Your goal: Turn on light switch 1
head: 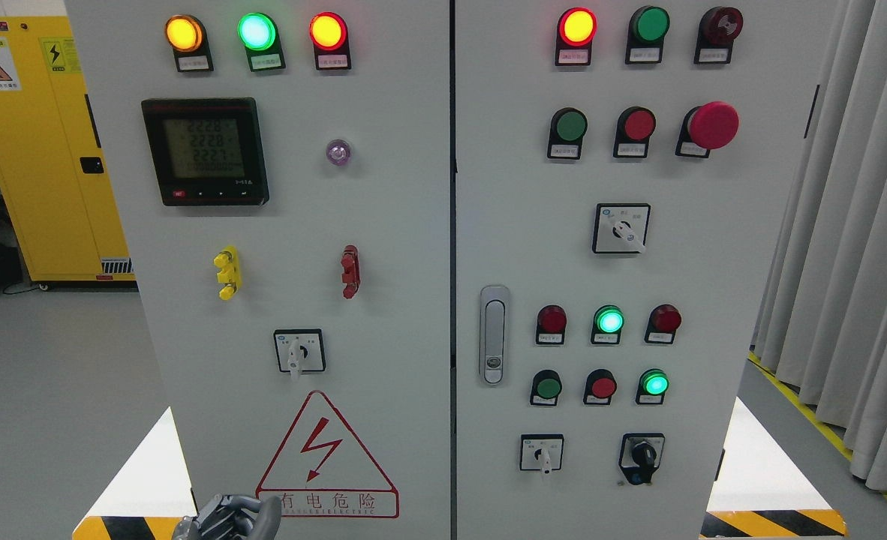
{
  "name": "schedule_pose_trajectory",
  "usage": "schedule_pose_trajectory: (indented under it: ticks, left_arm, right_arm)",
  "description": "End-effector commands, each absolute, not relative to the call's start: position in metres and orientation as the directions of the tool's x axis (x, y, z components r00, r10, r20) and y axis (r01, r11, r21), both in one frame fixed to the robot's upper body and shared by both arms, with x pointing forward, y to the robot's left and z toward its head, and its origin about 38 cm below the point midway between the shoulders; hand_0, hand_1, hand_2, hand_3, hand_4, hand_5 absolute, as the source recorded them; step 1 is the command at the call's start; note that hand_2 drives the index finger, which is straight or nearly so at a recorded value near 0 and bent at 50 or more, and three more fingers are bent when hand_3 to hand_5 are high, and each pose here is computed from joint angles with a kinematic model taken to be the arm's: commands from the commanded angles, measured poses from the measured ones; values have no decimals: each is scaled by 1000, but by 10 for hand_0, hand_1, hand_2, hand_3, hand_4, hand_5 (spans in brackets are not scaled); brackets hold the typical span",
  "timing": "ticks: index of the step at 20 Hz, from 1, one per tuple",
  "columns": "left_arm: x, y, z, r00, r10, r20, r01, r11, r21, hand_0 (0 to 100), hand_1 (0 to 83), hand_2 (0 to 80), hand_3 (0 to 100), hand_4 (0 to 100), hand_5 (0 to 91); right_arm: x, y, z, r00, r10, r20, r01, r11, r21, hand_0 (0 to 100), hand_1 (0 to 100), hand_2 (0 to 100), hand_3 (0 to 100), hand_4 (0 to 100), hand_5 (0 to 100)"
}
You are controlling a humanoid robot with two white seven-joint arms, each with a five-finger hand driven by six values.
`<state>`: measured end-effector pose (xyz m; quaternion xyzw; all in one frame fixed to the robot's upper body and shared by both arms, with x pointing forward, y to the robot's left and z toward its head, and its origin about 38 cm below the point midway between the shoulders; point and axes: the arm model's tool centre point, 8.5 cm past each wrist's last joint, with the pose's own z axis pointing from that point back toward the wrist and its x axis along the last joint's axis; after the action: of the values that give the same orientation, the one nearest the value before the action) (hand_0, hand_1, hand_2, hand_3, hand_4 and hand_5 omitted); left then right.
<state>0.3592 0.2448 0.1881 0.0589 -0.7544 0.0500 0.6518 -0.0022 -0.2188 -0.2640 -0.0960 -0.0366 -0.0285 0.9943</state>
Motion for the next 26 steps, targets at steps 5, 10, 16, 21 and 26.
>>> schedule_pose_trajectory:
  ticks: [5, 10, 16, 21, 26]
  left_arm:
    - [378, 243, 235, -185, -38, 982, -189, 982, 3, 176, 664, 579, 893, 821, 788]
    - [383, 240, 245, -180, -43, 983, -188, 982, 9, 177, 664, 582, 897, 821, 793]
    - [385, 240, 244, -154, -43, 987, -214, 977, 9, 174, 656, 572, 899, 822, 799]
    - [390, 233, 254, -162, -60, 985, -205, 978, 26, 183, 655, 568, 899, 823, 801]
    - [393, 230, 263, -182, -71, 981, -204, 978, 33, 188, 656, 557, 899, 823, 801]
  right_arm:
    - [-2, -219, -264, 996, -50, 77, 63, 980, -190, 0, 500, 40, 0, 0, 0]
    - [-2, -219, -264, 996, -50, 77, 63, 980, -188, 0, 500, 40, 0, 0, 0]
    - [-2, -219, -264, 996, -50, 77, 63, 980, -188, 0, 500, 40, 0, 0, 0]
    - [-2, -219, -264, 996, -50, 77, 63, 980, -188, 0, 500, 40, 0, 0, 0]
    - [-2, -219, -264, 996, -50, 77, 63, 980, -188, 0, 500, 40, 0, 0, 0]
